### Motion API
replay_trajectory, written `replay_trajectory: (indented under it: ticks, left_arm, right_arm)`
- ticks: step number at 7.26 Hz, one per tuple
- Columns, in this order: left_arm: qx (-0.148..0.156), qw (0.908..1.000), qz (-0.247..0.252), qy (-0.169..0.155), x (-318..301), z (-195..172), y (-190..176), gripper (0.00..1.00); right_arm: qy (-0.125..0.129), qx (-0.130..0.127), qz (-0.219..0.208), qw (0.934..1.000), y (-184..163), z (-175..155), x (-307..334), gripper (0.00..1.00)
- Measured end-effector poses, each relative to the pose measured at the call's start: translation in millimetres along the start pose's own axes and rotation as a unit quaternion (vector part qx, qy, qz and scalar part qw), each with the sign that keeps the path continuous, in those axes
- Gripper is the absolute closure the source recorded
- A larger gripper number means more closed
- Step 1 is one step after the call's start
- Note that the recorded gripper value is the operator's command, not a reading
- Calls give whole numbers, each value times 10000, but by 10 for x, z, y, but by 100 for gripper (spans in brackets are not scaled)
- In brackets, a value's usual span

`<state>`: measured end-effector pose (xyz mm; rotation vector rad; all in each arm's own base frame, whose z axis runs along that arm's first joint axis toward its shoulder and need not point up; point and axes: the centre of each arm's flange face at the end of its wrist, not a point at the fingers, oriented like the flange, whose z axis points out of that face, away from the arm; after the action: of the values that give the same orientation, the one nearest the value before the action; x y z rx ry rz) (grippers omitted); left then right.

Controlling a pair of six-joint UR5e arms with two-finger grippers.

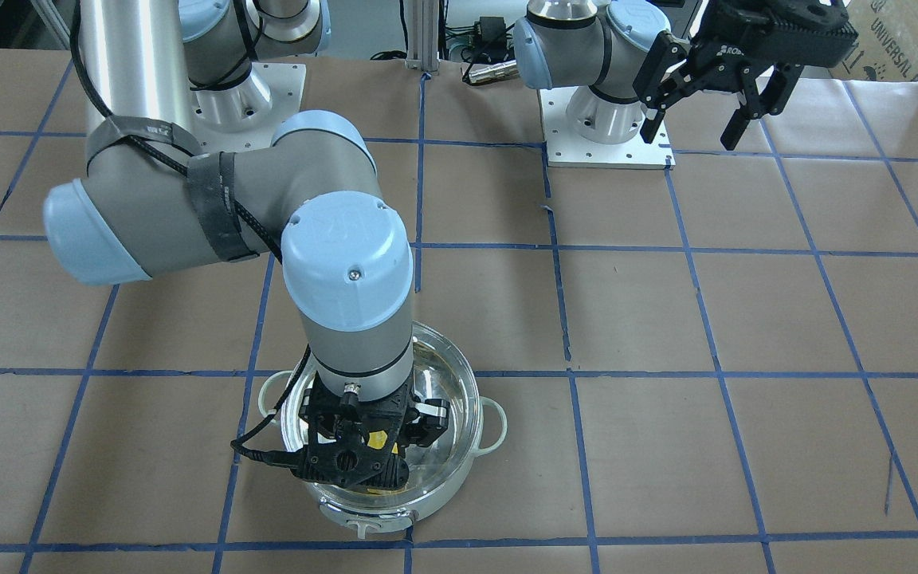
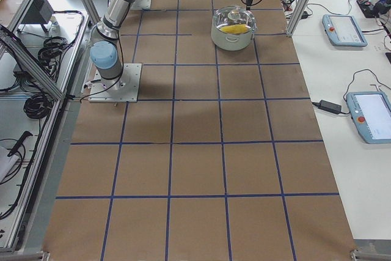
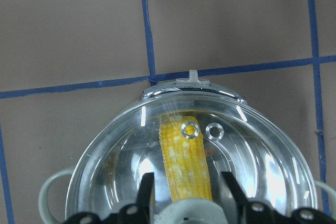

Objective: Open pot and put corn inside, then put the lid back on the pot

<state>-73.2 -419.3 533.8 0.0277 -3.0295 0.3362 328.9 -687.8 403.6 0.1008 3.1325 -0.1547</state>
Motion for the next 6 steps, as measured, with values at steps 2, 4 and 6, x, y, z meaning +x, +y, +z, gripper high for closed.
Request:
replay_trajectory:
  ticks: [2,4,6]
  left_arm:
    - [72,9999,139,-5,-73,121,-164,0]
    - [-37,9999,146,40,-143,332,-426,0]
    - [-273,9995,116,99,-217,653,-789,0]
  right_arm:
    - [143,-430,-452,9980,110,-336,365,0]
    - [201,-971,-972,9903,322,-659,926,0]
    - [153,-1196,-1081,9868,653,-774,1403,0]
